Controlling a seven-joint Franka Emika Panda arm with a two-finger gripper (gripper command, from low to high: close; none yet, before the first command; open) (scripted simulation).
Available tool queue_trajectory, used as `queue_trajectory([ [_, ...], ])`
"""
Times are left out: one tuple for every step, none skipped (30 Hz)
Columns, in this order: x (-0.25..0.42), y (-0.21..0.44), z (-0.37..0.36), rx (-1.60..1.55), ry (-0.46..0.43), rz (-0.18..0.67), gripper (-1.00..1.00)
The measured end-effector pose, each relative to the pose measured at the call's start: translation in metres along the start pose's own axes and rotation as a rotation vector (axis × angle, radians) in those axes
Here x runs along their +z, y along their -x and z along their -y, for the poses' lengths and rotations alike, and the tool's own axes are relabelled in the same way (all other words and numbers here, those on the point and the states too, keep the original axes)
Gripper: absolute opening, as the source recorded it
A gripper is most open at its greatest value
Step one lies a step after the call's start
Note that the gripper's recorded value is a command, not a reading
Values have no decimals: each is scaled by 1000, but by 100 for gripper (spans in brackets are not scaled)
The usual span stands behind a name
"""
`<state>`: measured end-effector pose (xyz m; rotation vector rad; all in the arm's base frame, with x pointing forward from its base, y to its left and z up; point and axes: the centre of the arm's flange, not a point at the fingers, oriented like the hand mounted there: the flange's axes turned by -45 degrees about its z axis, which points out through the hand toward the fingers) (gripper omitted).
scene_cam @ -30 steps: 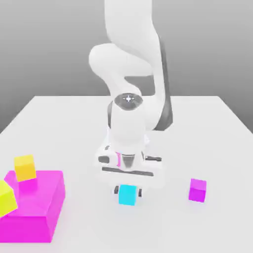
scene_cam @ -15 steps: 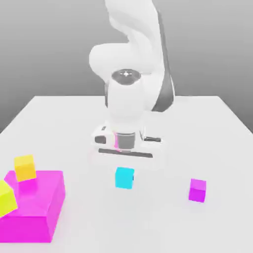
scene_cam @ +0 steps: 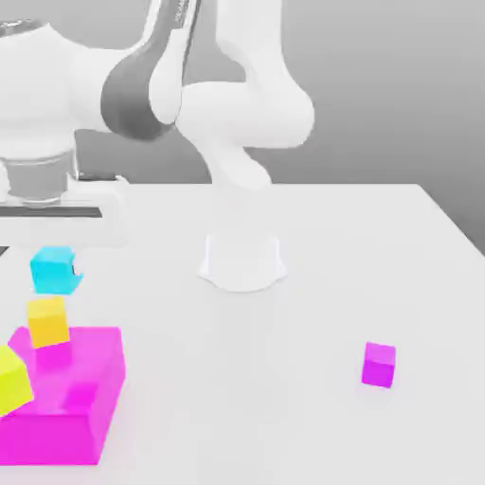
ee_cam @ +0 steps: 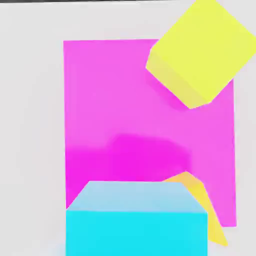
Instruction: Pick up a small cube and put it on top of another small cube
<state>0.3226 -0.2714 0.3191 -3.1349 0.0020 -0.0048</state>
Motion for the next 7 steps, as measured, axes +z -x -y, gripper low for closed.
queue_trajectory([
  [9, 1, -3, -2, -2, 0, -100],
  [20, 1, -4, -3, -3, 0, -100],
  [31, 2, -5, -2, -1, 0, -100],
  [42, 3, -6, -1, 1, 2, 100],
  [42, 3, -6, -1, 1, 2, 100],
  [42, 3, -6, -1, 1, 2, 100],
  [42, 3, -6, -1, 1, 2, 100],
])
